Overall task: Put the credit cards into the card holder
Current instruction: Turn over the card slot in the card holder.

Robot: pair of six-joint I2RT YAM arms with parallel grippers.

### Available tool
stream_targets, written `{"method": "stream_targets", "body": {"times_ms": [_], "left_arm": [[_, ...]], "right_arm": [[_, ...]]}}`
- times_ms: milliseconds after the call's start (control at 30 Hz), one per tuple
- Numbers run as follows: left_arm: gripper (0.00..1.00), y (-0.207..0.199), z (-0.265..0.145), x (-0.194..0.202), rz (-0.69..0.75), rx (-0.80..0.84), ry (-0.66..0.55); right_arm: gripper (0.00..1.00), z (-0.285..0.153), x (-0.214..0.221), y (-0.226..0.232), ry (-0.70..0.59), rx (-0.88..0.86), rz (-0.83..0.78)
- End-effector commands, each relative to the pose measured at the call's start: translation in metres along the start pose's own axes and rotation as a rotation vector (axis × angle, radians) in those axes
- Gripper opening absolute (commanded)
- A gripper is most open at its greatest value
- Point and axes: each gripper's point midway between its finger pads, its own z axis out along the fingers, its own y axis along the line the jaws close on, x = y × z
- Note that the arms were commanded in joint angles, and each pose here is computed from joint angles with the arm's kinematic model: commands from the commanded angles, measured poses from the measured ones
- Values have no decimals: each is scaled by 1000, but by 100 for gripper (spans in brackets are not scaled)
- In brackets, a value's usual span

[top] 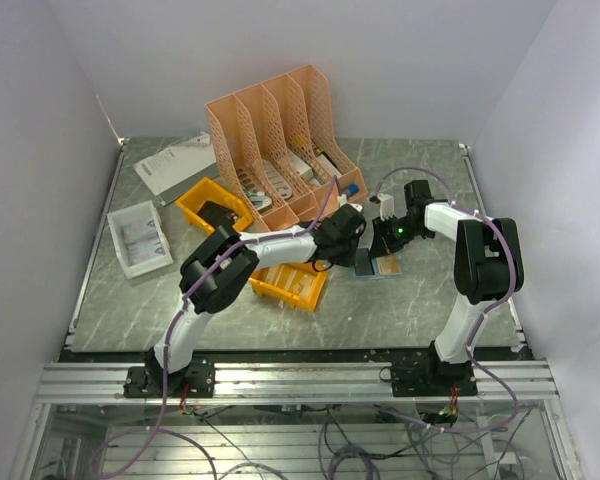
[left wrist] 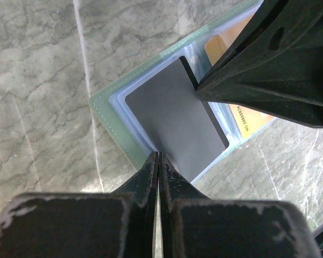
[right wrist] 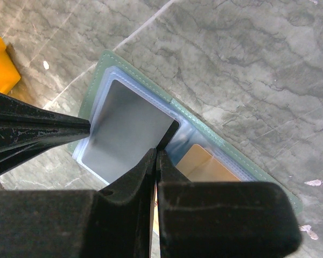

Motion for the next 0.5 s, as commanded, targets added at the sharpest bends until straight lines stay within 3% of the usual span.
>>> {"method": "stream_targets", "body": {"times_ms": [0,133,300,467], "left_arm": [[7,0,-13,-11,-8,-18,-59],[14,3,-26,-20,-38,-14,-110],[7,-7,-36,-32,-74,50,-162],[7,-12,-28,-31,-95,76,-141]], "right_arm": [[3,2,2,-4,13,12,-8],[3,3,3,-6,20,17,-4],[1,4,4,-7,24,18,-1],[1,4,4,-7,24,19,1]]}}
